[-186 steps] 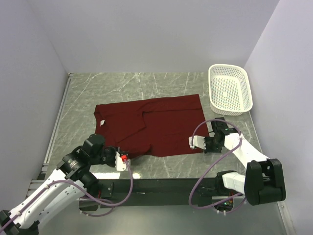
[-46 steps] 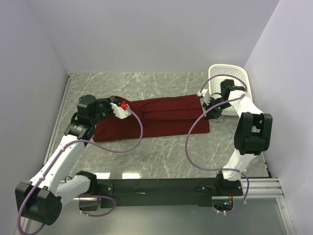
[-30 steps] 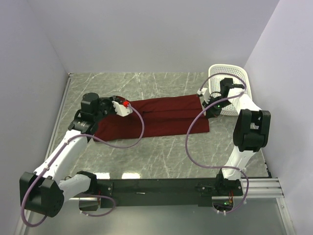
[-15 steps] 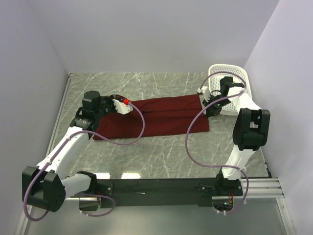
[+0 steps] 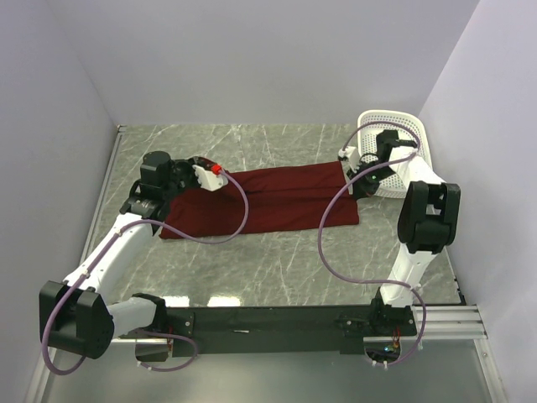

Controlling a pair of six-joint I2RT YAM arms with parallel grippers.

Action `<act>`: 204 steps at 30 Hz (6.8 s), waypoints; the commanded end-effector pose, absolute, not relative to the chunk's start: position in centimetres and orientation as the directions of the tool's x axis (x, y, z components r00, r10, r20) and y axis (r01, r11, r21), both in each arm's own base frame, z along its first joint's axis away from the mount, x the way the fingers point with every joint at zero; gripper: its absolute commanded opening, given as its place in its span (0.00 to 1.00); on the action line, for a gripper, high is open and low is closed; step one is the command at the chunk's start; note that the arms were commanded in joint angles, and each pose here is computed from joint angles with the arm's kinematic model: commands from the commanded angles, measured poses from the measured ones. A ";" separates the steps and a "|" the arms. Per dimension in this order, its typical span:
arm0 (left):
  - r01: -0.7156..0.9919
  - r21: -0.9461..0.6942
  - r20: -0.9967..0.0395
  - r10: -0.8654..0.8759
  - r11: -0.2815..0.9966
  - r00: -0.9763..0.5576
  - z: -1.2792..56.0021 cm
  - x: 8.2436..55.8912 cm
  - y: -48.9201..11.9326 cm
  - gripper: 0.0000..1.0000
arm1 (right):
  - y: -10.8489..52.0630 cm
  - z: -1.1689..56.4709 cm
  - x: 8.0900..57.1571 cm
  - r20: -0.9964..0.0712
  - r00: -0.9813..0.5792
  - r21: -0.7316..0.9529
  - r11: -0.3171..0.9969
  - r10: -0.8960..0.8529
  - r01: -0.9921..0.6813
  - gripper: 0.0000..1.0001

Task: Fold and stack the t-shirts
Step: Fold the tshirt

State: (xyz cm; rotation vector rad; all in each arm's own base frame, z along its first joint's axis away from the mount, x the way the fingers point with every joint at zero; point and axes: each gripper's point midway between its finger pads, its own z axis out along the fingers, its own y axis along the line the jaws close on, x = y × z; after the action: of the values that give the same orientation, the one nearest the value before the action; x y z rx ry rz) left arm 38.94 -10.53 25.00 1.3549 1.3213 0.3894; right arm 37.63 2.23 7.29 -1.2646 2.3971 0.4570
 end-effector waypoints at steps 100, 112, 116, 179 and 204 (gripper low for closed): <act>0.439 0.840 -0.463 0.843 0.319 0.274 22.9 40.4 -9.6 0.09 | 5.9 10.7 39.1 -0.618 -0.521 0.093 0.603 -0.589 -0.792 0.47; 0.100 0.609 -0.793 0.604 0.787 0.078 33.1 41.4 -4.8 0.99 | 8.5 12.4 35.5 -0.665 -0.488 0.154 0.535 -0.566 -0.830 0.48; 0.041 0.263 -0.964 0.264 0.964 -0.037 33.4 40.1 -4.2 0.99 | 12.9 11.3 33.1 -0.633 -0.428 0.182 0.414 -0.645 -0.892 0.48; 0.013 -0.298 -0.952 -0.297 0.954 -0.069 27.9 24.6 -3.1 0.98 | 45.8 4.4 45.7 -0.538 -0.837 0.516 0.744 -0.103 -0.424 0.23; 0.022 -0.288 -0.955 -0.285 0.957 -0.076 27.6 24.7 -3.2 0.98 | 42.5 13.2 48.6 -0.683 -0.728 0.470 0.735 -0.047 -0.488 0.00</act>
State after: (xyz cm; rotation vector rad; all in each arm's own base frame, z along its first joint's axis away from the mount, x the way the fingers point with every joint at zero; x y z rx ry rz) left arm 24.54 -3.03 26.62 -0.2224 1.6741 -0.2453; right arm 47.03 42.92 5.49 -0.4031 2.4400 0.8429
